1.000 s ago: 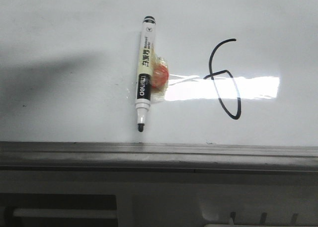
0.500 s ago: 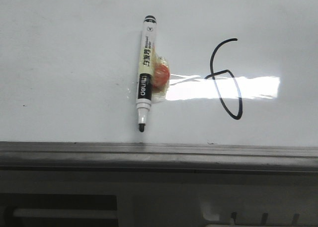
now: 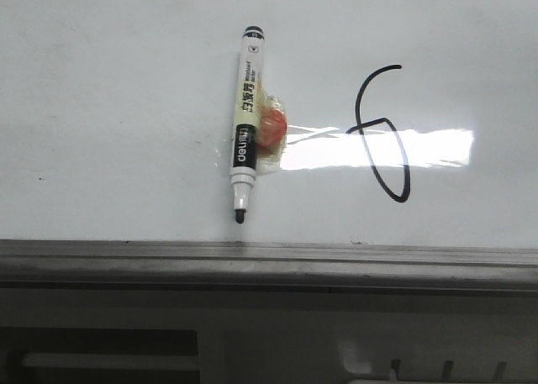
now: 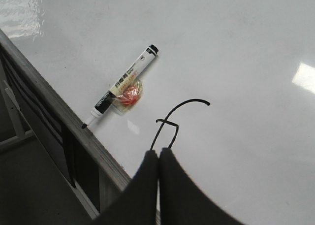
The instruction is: Write number 6 on whiteboard
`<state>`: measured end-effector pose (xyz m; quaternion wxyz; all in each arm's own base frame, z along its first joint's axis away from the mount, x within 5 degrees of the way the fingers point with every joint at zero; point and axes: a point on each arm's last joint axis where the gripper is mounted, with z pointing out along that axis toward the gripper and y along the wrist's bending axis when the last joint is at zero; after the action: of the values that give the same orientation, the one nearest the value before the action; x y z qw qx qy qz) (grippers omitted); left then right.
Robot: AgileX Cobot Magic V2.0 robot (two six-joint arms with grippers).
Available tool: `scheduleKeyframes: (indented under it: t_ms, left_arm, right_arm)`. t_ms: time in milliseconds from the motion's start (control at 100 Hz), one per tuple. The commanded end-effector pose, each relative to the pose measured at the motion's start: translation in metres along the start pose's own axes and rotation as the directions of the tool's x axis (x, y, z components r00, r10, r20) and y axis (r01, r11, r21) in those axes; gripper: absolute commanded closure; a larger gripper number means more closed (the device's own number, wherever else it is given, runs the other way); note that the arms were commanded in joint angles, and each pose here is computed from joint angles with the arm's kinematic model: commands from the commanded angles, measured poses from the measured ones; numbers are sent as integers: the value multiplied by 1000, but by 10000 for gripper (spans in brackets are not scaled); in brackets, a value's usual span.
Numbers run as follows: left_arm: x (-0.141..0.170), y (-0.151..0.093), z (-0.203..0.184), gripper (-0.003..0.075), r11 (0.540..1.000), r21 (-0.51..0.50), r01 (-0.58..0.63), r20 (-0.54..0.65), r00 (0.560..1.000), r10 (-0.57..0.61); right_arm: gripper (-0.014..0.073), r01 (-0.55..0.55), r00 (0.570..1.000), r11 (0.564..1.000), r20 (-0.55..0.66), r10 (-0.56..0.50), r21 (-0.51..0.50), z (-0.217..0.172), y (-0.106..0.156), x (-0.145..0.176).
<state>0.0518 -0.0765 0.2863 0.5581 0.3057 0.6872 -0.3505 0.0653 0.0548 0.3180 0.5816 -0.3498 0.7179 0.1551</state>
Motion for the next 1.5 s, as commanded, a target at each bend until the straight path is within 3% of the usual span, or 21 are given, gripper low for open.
scheduleKeyframes:
  t_ms: [0,100,300,440,530,650,860,1020,1490]
  left_arm:
    - [-12,1,-1,739,1000,-24,9,62,998,-8]
    - [-9,4,-2,739,999,-45,-1,67,998,4]
    - [18,22,-13,739,956,-257,-138,87,982,165]
    - [44,38,-25,739,894,-445,-61,187,970,159]
    - [55,41,-28,739,867,-496,-47,239,953,188]
    - [71,45,-31,739,829,-557,-53,213,956,204]
    - [100,50,-32,739,793,-609,-25,69,994,84]
    - [112,49,-35,739,784,-620,-17,-19,1000,7]
    - [112,49,-35,739,784,-621,-17,-15,1000,10]
  right_arm:
    - [659,30,996,1000,78,-31,6,-3,-2,-12]
    - [659,30,996,1000,78,-31,6,-3,-2,-12]
    - [659,32,997,999,77,-32,8,-3,-2,-12]
    - [659,32,997,999,77,-32,8,-3,-2,-12]
    - [659,32,997,999,77,-32,8,-3,-2,-12]
    - [659,32,997,999,77,-32,8,-3,-2,-12]
    - [659,32,997,999,77,-32,8,-3,-2,-12]
    - [659,32,997,999,77,-32,8,-3,-2,-12]
    - [659,32,997,999,77,-32,8,-3,-2,-12]
